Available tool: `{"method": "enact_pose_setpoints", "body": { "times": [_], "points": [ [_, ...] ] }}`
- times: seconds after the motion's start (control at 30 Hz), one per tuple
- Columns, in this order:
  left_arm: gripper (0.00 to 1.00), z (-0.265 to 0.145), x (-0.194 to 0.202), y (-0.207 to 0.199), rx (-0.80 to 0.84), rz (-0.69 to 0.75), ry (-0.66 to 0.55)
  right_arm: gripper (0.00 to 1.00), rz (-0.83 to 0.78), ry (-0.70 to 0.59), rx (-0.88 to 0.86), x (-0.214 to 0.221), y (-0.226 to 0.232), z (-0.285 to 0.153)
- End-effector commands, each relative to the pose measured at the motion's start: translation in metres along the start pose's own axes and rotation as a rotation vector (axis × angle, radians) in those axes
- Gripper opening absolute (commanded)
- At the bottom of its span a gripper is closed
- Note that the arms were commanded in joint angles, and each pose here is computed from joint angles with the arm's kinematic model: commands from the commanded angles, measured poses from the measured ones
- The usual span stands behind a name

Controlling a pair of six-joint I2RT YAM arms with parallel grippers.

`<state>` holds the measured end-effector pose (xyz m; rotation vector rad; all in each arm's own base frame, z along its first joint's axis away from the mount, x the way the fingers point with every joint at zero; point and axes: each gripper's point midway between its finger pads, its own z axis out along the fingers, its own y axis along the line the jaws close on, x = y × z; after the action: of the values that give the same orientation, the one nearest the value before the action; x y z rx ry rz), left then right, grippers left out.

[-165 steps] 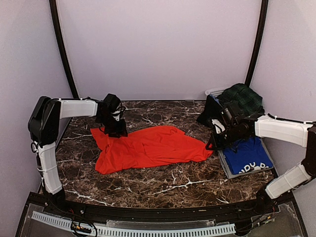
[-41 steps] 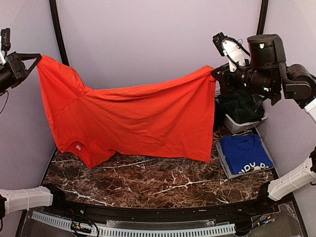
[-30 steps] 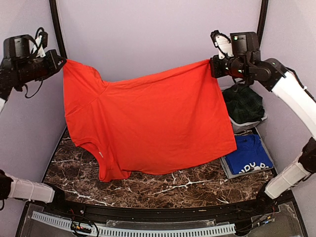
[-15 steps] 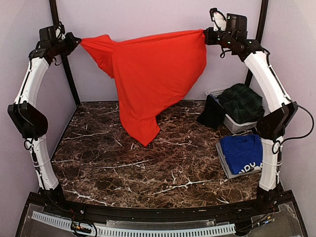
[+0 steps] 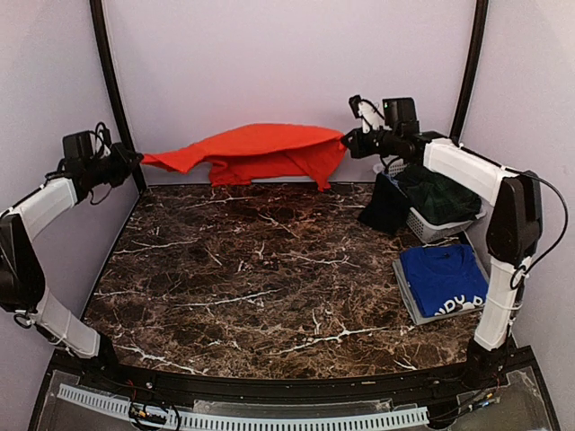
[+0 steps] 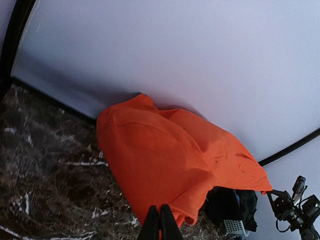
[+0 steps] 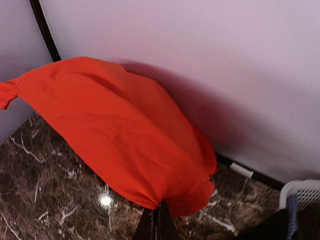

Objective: Fold and stack the mixed laundry pile
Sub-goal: Flatten out the crumpled T-shirt at the center of the board.

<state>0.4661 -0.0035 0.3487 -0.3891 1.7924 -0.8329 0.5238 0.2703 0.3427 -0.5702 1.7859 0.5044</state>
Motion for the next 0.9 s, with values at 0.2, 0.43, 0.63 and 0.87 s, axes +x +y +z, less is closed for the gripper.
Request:
{"method": "enact_pose_setpoints", "body": {
  "times": [0.2, 0.43, 0.63, 0.87],
  "points": [
    [0.00, -0.024, 0.133, 0.102, -0.255, -0.184, 0.171, 0.00, 0.138, 0.338, -0.137, 0.180, 0.056, 0.018],
    [0.00, -0.069, 0.177, 0.103, -0.432, -0.214, 0.342, 0.00, 0.185, 0.478, -0.104, 0.206, 0.073, -0.017],
    [0.00, -0.127, 0.218, 0.089, -0.531, -0.191, 0.440, 0.00, 0.224, 0.657, -0.091, 0.249, 0.104, -0.054],
    [0.00, -0.175, 0.254, 0.067, -0.583, -0.195, 0.548, 0.00, 0.280, 0.833, -0.025, 0.294, 0.133, -0.103]
  ]
}}
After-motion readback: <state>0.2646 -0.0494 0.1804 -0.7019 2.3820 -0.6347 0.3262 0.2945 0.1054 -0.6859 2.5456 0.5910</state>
